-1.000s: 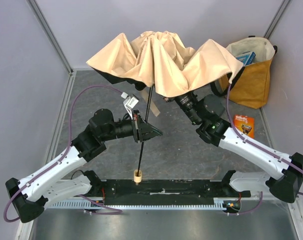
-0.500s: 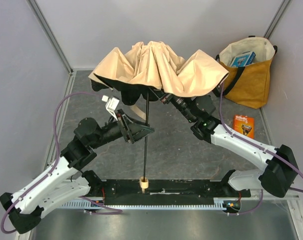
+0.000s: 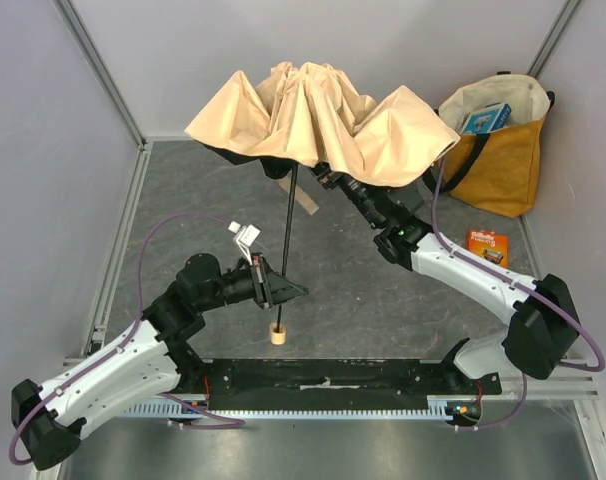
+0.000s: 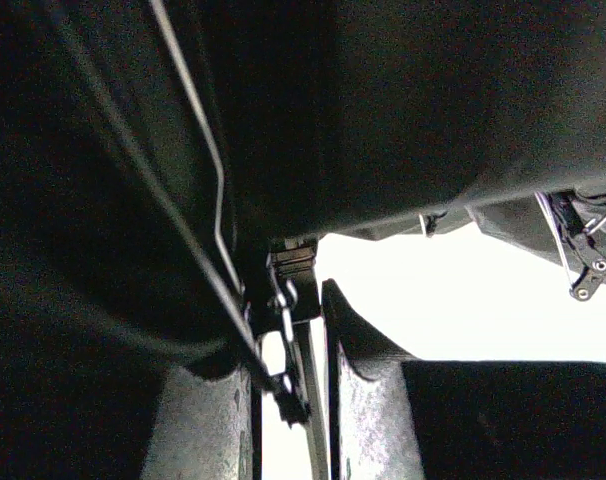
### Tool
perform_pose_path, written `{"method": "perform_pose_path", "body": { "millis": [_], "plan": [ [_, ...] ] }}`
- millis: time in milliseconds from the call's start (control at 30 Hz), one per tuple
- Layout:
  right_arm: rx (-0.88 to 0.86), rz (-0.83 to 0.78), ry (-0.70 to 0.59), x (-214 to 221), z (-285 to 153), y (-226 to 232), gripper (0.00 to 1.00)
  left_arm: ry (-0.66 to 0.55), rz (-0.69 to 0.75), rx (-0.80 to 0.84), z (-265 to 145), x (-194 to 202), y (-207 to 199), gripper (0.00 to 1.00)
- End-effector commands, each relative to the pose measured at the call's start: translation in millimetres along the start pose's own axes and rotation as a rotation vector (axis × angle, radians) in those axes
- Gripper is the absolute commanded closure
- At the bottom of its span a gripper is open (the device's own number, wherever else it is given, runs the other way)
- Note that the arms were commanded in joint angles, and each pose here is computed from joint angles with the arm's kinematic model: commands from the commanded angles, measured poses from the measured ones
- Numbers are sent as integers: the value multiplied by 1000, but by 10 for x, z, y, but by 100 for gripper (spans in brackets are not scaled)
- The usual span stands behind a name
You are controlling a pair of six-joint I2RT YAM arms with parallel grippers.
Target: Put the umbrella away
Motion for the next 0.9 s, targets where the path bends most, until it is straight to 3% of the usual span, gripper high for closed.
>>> {"method": "perform_pose_path", "body": {
  "millis": [0, 100, 233, 367, 633, 833, 867],
  "plan": [
    [-135, -40, -45, -196, 77, 523, 100, -74, 67, 6, 45, -280, -146, 97],
    [-82, -28, -8, -90, -21, 362, 100, -164, 128, -38, 48, -561, -217, 98],
    [-5, 18, 74, 405, -374, 94, 100, -307, 207, -59, 82, -1050, -326, 98],
    [0, 71, 123, 781, -708, 49, 100, -326, 232, -110, 219, -1297, -232, 98],
    [61, 95, 138, 912, -1007, -167, 100, -358, 201, 36, 317, -1475, -277, 98],
    [-1, 10, 102, 488, -815, -47, 100, -300, 141, 54, 286, -1140, -105, 98],
    [-11, 3, 101, 456, -789, -48, 100, -275, 130, 57, 278, -1061, -75, 94]
  ]
}}
Point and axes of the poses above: each gripper's point midway between its finger pads, its own z axis out along the fingers, its own y axis along the line the jaws close on, x = y × z, the point moved 5 cm from there along -z, back along the fingers, and after that the axes turned 11 degrees about z, right-handed, at the moved point
